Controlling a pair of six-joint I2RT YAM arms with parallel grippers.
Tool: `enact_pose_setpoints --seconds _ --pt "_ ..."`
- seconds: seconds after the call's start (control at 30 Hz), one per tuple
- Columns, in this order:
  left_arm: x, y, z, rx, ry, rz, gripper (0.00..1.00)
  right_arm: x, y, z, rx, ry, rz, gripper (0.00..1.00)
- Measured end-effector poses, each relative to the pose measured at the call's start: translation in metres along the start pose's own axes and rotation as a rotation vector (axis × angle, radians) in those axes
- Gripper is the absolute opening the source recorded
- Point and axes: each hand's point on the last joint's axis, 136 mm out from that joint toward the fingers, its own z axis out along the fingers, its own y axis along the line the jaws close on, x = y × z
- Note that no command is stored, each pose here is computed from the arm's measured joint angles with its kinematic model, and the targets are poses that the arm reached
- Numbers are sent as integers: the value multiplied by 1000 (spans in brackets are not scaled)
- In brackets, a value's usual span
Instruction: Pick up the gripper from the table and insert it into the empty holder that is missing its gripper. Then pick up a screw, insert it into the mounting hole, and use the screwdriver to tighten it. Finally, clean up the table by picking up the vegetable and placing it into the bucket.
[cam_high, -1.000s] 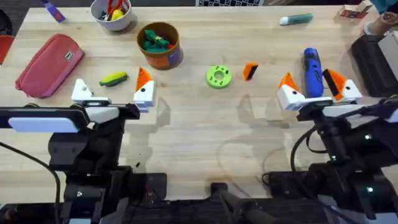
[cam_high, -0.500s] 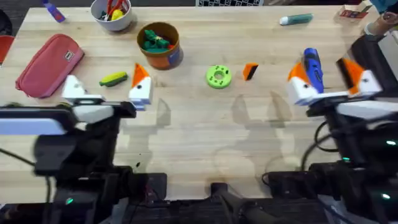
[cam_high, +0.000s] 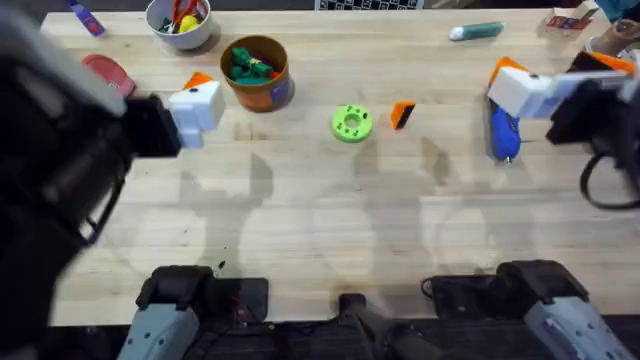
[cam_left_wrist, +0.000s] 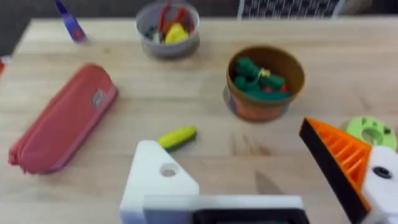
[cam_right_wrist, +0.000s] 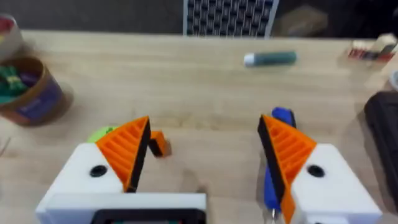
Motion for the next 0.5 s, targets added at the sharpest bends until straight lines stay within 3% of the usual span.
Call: enact_pose_setpoints --seconds 0.33,0.37,0.5 --pt "13 -3 39 1 416 19 985 22 -1 24 0 432 24 994" --pt "20 -4 49 0 518 23 985 26 -1 26 1 486 27 992" --pt "32 -4 63 -1 612 27 985 33 -1 28 1 519 28 994"
